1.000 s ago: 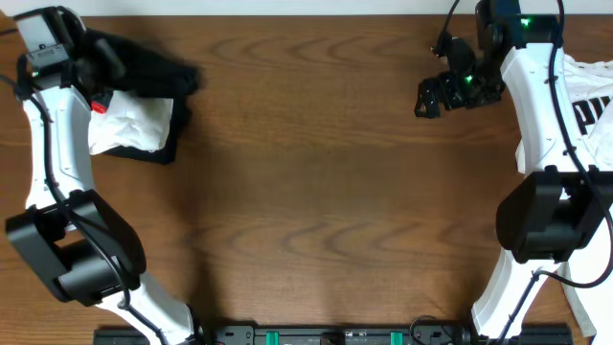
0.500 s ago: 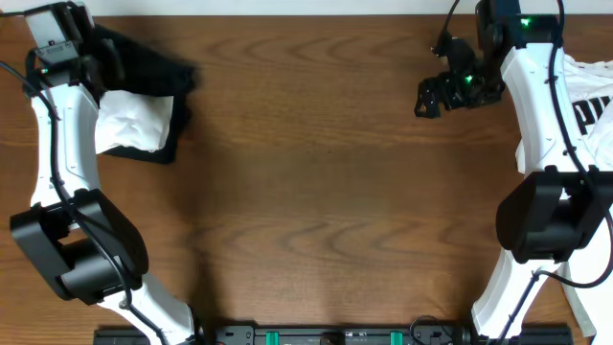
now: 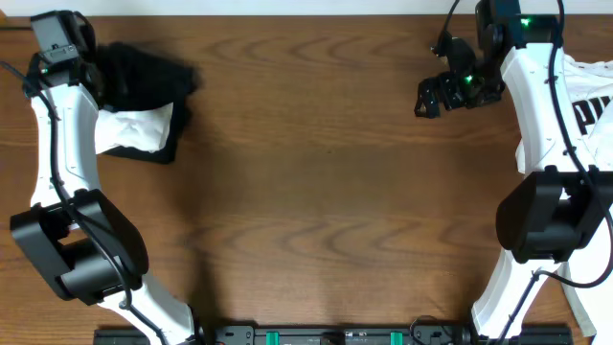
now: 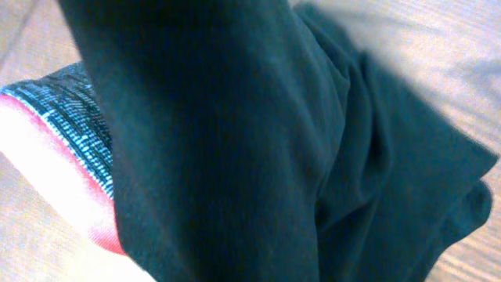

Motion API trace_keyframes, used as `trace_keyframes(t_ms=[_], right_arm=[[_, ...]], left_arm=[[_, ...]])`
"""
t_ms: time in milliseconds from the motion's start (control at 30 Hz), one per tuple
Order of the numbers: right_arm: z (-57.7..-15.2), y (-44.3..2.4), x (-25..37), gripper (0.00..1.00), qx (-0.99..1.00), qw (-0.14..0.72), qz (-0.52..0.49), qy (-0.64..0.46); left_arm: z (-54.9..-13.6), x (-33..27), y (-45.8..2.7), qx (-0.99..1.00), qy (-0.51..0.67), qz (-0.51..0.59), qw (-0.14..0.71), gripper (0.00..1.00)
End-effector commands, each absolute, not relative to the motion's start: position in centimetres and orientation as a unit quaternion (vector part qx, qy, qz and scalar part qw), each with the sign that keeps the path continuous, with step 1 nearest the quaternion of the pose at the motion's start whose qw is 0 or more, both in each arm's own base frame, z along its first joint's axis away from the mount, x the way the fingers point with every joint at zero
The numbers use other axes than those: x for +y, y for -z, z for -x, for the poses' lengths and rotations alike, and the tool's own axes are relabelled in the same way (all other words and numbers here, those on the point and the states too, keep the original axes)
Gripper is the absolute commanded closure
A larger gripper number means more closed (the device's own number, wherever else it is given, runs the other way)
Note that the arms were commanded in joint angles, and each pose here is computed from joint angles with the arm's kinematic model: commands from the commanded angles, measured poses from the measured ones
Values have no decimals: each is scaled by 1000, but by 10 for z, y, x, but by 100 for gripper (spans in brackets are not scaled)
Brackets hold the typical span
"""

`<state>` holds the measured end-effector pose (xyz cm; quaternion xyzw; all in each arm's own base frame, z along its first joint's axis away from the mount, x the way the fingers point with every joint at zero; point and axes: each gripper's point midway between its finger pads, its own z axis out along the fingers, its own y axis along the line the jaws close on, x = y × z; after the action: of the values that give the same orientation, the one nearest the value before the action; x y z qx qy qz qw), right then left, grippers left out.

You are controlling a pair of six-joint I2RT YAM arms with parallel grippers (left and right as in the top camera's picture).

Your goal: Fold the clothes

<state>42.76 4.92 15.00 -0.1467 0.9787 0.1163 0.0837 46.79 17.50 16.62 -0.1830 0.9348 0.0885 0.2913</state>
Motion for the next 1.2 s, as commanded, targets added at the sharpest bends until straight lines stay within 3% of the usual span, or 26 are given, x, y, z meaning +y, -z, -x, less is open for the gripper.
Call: trace_keyframes(t_ms=[0,400,467,567,600,767,1133,1167], right_arm=[[-429,-150,49,1,979,85,145,-115],[-429,-150,49,1,979,85,145,-115],[-429,-150,49,1,979,85,145,-115],[-429,-150,49,1,979,85,145,-115],[-429,-150,49,1,979,85,145,-115],[-429,-150,49,1,979,85,145,-115],[-429,-150,49,1,979,85,145,-115],[-429,-150,48,1,979,85,145,-115]], left_arm=[[-454,184,-184,920,-97,244,291,94],[-399,191,-154,885,-64,419,194,93],[-396,190,-150,883,-63,425,188,83],[-393,188,-144,885,-62,425,180,36],[-392,188,-143,885,-62,424,179,26],[-396,192,-154,884,-63,422,193,12],[-393,173,-265,856,-8,402,324,9],[-391,172,-272,854,-7,400,333,20]])
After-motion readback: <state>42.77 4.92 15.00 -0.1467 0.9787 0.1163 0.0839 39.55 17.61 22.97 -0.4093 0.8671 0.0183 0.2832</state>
